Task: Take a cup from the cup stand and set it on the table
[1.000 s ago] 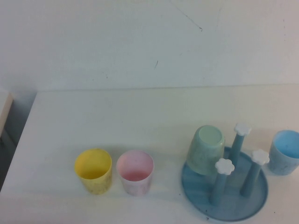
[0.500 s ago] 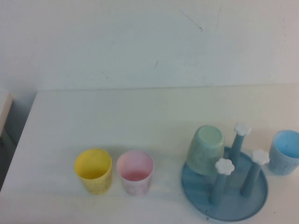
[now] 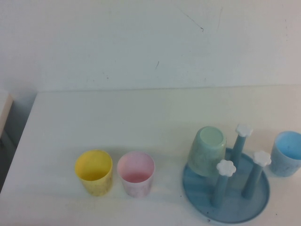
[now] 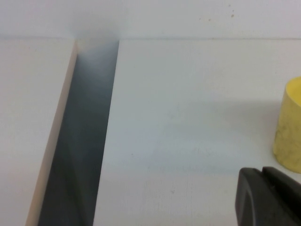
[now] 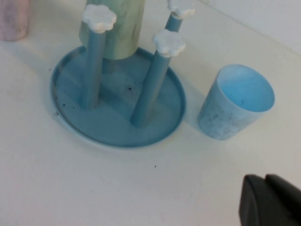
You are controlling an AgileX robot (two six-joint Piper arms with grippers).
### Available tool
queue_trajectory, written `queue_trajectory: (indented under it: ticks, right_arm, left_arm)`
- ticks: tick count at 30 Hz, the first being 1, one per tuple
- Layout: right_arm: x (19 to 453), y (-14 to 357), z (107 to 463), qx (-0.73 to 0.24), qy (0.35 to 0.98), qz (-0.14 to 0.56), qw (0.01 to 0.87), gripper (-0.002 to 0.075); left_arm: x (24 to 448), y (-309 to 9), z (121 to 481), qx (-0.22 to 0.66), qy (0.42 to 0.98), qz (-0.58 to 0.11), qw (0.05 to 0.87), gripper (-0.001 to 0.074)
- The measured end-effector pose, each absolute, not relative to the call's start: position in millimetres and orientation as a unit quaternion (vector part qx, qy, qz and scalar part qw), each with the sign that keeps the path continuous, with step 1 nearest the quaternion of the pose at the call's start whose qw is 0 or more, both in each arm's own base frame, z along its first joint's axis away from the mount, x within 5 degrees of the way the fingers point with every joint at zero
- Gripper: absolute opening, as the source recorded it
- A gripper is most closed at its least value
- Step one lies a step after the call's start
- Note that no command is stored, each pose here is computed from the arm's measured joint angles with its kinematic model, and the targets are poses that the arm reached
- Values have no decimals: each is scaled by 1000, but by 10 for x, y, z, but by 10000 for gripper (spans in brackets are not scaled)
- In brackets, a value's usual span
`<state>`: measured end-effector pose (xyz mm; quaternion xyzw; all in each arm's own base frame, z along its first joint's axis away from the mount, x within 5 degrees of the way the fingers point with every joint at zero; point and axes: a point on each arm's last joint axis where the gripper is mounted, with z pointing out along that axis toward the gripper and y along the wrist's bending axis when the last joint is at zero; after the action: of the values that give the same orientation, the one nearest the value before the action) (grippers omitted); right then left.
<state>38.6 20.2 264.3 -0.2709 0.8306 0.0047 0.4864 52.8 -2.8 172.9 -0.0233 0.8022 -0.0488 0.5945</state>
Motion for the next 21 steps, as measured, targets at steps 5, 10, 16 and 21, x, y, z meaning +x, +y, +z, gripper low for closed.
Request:
queue_trajectory:
  ticks: [5, 10, 16, 21]
  right_arm:
    - [386, 202, 2643, -271, 831, 5, 486, -1]
    - [386, 202, 2643, -271, 831, 5, 486, -1]
    - [387, 202, 2645, -271, 830, 4, 488, -1]
    - [400, 198, 2616, -265, 824, 1, 501, -1]
  left_arm:
    - [528, -33, 1729, -19, 802, -51, 594, -2]
    - [528, -33, 1729, -19, 802, -51, 594, -2]
    - [528, -33, 1729, -19, 802, -51, 594, -2]
    - [528, -33, 1729, -19, 802, -51, 594, -2]
